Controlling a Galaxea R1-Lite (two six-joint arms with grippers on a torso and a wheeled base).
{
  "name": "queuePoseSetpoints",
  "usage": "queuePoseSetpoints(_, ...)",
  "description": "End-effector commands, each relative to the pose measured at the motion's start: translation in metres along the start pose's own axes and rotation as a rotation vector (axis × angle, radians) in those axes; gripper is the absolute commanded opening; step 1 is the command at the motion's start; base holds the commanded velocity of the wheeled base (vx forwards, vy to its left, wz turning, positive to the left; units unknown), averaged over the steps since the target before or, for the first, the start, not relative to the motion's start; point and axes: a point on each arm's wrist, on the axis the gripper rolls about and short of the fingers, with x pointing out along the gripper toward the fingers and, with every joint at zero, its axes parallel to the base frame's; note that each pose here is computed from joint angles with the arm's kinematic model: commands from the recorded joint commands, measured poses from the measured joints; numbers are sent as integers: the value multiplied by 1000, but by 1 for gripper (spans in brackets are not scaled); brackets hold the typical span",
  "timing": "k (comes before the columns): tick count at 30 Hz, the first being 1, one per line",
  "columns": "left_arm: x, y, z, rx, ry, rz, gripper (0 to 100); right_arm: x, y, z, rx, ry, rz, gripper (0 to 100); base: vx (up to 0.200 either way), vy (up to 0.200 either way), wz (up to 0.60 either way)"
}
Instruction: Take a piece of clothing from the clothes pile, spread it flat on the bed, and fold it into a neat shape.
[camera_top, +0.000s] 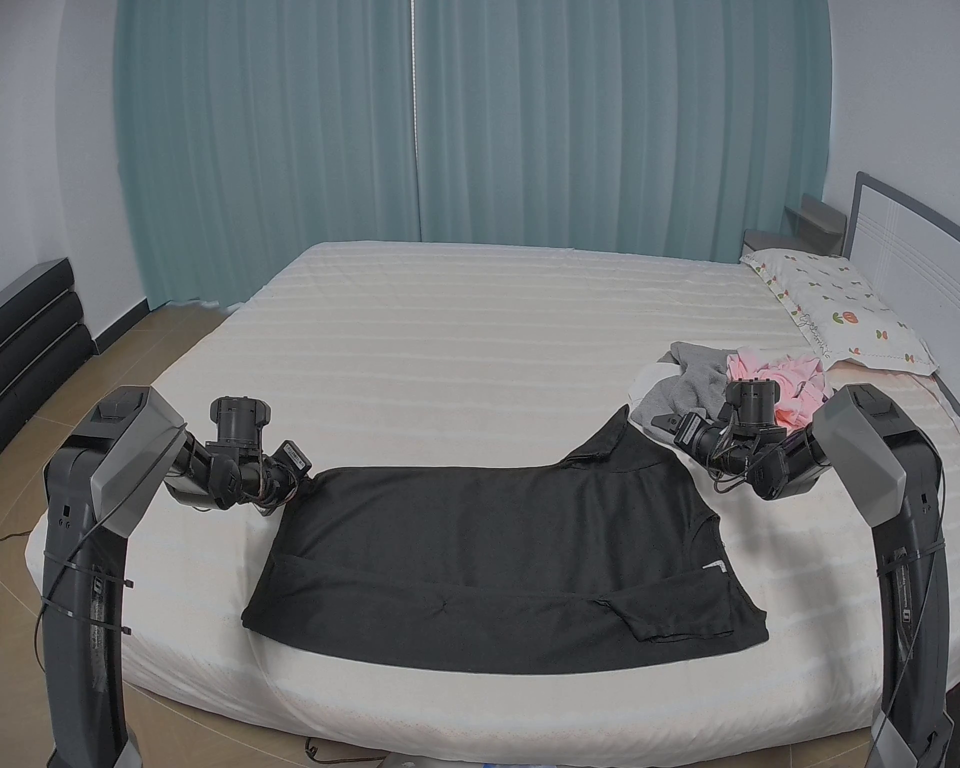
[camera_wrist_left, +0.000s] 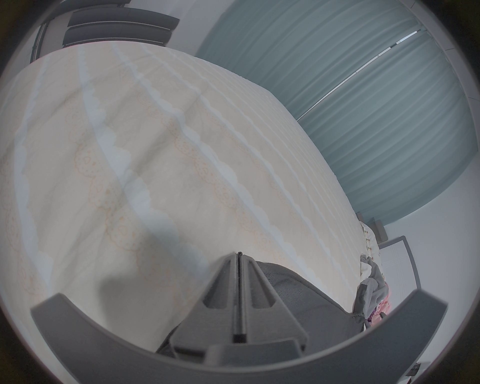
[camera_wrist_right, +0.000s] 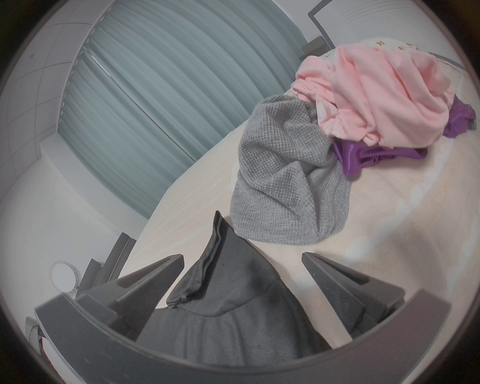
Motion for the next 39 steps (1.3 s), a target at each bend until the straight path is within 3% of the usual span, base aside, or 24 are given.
queuePoseSetpoints(1, 0, 0, 0, 0, 0, 0, 0, 4, -3, -7, -2, 17, -7, 100, 0, 0, 0)
queuePoseSetpoints(9, 0, 0, 0, 0, 0, 0, 0, 10, -12, -19, -15, 51, -31, 100, 0, 0, 0)
queuePoseSetpoints(10, 0, 0, 0, 0, 0, 0, 0, 10, -12, -19, -16, 51, -30, 0, 0, 0, 0)
queuePoseSetpoints(28, -18, -14, 9, 4, -30, -21, 0, -4, -5, -4, -3, 12, -23, 0, 0, 0, 0)
queuePoseSetpoints(39, -28, -16, 17, -19, -52, -22, 0, -24, -3, 9, 47, -36, -5, 0, 0, 0, 0)
